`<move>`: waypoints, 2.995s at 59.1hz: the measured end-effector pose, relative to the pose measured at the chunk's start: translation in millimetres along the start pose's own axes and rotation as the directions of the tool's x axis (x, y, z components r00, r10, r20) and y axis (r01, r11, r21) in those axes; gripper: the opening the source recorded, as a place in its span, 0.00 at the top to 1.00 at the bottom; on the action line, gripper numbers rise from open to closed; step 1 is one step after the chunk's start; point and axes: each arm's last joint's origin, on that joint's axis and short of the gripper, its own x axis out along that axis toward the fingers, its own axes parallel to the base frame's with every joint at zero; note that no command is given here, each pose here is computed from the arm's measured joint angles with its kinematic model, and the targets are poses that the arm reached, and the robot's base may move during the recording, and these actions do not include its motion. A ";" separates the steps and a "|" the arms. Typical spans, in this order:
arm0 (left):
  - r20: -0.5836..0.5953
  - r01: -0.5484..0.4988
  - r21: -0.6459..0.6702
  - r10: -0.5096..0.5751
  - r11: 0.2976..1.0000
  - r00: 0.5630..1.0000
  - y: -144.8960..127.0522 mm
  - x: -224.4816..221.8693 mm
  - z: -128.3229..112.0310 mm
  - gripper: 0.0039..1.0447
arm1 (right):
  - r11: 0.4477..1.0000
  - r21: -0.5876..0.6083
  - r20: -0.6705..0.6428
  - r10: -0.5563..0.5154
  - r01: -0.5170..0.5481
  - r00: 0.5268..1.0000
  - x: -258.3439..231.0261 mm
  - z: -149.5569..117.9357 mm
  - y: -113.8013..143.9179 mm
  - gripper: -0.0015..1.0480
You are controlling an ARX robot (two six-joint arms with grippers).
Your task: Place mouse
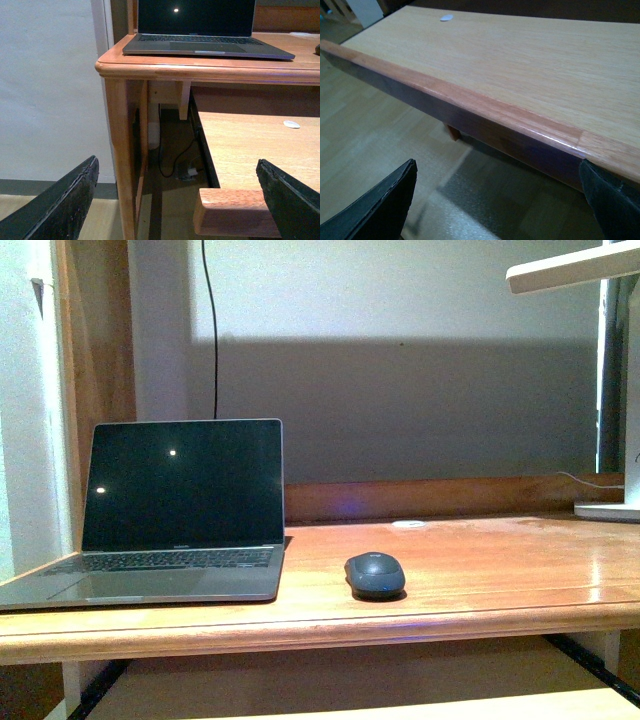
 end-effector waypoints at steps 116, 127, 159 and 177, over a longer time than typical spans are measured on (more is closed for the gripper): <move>0.000 0.001 0.000 -0.001 1.000 1.000 0.0 0.0 0.0 0.07 | 0.987 -0.105 -0.041 0.118 -0.122 0.992 77.0 7.0 18.3 0.07; 0.000 0.001 0.000 -0.001 1.000 1.000 0.0 0.0 0.0 0.07 | 0.994 -0.086 -0.051 0.060 -0.064 0.997 101.7 14.1 17.5 0.07; 0.000 0.000 0.000 0.000 1.000 1.000 0.0 0.0 0.0 0.07 | 0.954 -0.021 -0.028 -0.300 0.299 0.954 186.7 44.5 -2.0 0.07; 0.000 0.001 0.000 -0.001 1.000 1.000 0.0 0.0 0.0 0.07 | 0.892 0.027 -0.026 -0.450 0.451 0.892 227.5 66.4 -9.5 0.07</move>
